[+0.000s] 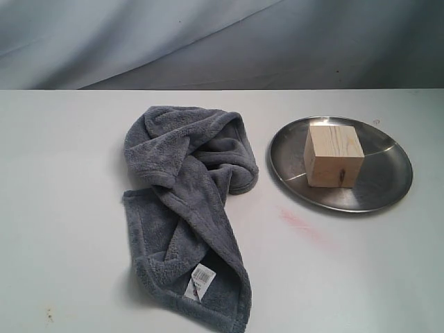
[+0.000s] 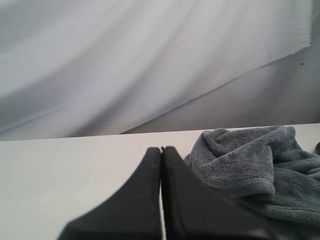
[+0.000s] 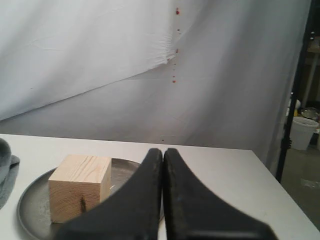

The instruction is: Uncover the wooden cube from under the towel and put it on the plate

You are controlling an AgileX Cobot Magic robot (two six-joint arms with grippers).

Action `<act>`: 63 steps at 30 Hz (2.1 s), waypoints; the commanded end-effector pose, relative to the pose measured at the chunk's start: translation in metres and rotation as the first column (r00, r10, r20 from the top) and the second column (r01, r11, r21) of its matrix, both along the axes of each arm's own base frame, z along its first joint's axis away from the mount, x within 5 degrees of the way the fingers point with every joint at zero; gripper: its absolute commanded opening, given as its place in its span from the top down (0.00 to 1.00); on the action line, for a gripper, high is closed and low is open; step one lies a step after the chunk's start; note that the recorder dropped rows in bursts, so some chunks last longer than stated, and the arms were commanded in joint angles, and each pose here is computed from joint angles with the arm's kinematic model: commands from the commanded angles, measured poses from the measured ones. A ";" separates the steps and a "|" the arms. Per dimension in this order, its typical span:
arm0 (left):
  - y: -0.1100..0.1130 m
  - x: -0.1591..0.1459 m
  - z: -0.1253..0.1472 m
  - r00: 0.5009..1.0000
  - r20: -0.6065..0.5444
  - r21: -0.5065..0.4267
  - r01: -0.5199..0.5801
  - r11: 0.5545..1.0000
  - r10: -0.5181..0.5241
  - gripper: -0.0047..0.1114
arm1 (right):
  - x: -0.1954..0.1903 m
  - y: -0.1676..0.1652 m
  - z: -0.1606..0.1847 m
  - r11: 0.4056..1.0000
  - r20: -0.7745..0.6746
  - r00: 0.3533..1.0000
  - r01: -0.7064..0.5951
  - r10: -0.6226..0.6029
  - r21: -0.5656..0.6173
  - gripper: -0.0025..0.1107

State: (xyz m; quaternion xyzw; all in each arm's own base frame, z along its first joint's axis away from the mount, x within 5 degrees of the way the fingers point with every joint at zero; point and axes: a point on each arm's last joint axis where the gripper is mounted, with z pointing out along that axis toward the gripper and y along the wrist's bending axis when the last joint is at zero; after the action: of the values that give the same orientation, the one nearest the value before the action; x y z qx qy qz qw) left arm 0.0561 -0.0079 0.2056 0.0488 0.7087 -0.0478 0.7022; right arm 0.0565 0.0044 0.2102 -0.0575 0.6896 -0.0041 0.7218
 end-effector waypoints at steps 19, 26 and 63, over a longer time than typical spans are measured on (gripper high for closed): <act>0.000 0.000 0.000 1.000 0.012 -0.007 -0.003 1.000 0.003 0.96 | 0.000 -0.002 -0.001 0.990 0.012 0.999 0.034 -0.033 -0.138 0.98; 0.000 0.000 0.000 1.000 0.012 -0.007 -0.003 1.000 0.003 0.96 | 0.000 -0.002 0.000 0.993 0.023 0.999 0.038 -0.036 -0.114 0.98; 0.000 0.000 0.000 1.000 0.012 -0.007 -0.003 1.000 0.003 0.96 | 0.000 -0.002 -0.003 0.999 -0.016 0.999 0.035 -0.036 -0.031 0.98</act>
State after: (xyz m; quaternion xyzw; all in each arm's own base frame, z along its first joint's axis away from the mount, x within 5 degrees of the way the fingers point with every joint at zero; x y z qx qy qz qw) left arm 0.0561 -0.0079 0.2056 0.0488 0.7087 -0.0478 0.7022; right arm 0.0567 0.0021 0.2090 -0.0579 0.6943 -0.0297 0.7167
